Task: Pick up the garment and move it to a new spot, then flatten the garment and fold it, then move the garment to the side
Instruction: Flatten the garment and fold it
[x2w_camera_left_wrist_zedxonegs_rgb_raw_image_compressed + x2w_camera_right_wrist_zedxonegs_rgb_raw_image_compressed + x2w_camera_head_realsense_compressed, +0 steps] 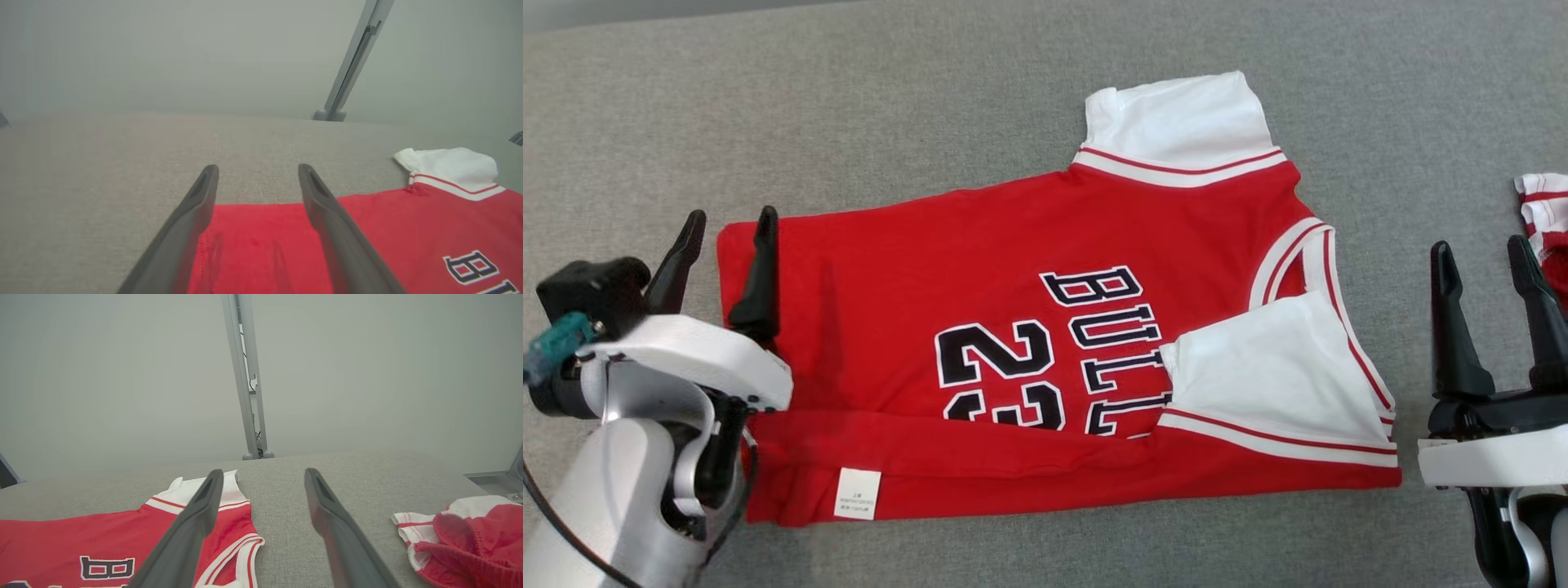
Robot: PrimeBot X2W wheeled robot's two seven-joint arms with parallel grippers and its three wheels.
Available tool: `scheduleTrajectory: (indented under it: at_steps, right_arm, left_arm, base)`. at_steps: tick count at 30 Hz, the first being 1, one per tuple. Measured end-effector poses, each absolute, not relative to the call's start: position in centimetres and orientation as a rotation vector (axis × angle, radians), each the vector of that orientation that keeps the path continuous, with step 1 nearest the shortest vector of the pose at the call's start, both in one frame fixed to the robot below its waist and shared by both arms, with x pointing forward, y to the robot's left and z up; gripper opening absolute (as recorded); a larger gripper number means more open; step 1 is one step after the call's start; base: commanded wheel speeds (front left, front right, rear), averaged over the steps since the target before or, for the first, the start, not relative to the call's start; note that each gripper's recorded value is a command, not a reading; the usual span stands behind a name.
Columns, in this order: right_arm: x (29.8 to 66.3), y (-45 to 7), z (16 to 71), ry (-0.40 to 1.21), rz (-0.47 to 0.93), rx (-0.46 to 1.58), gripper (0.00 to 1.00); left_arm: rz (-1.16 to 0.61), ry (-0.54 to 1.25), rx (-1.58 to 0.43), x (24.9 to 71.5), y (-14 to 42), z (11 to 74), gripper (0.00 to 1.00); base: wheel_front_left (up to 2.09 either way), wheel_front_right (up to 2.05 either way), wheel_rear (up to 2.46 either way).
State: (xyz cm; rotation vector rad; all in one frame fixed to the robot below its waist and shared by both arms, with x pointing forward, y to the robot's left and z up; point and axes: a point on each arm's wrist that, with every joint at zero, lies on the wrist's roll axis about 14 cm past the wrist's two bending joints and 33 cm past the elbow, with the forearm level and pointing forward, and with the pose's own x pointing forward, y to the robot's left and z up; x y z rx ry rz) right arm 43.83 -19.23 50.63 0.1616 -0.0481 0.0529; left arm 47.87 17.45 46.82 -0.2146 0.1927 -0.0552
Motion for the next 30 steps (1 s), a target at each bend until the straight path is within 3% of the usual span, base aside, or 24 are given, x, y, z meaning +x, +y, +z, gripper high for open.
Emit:
scheduleTrajectory:
  at_steps: [4, 14, 15, 17, 22, 30]
  right_arm:
    - [44.3, -19.5, 49.0, -0.011, 0.04, 0.17, 1.0]
    - [44.9, -21.0, 46.5, 0.036, 0.001, 0.179, 1.0]
    - [45.2, -21.0, 46.5, 0.033, 0.003, 0.176, 1.0]
    - [45.9, -21.3, 46.9, 0.02, 0.01, 0.165, 1.0]
    - [48.4, -23.2, 48.8, -0.041, 0.007, 0.146, 1.0]
    - [56.0, -24.7, 51.8, -0.075, 0.059, 0.106, 1.0]
  left_arm:
    - [-0.043, 0.377, -0.231, 49.2, 18.7, 41.7, 1.0]
    - [-0.039, 0.57, -0.333, 49.7, 19.6, 36.2, 0.99]
    - [-0.047, 0.571, -0.345, 49.8, 19.5, 36.2, 0.78]
    - [-0.063, 0.577, -0.356, 50.1, 19.2, 36.0, 0.0]
    - [-0.086, 0.584, -0.354, 50.5, 18.9, 35.7, 0.0]
    - [-0.133, 0.532, -0.331, 51.6, 17.5, 37.0, 0.0]
  base:
    - [0.0, 0.0, 0.0]
    - [0.0, 0.0, 0.0]
    - [0.0, 0.0, 0.0]
    - [0.0, 0.0, 0.0]
    - [0.0, 0.0, 0.0]
    - [0.0, 0.0, 0.0]
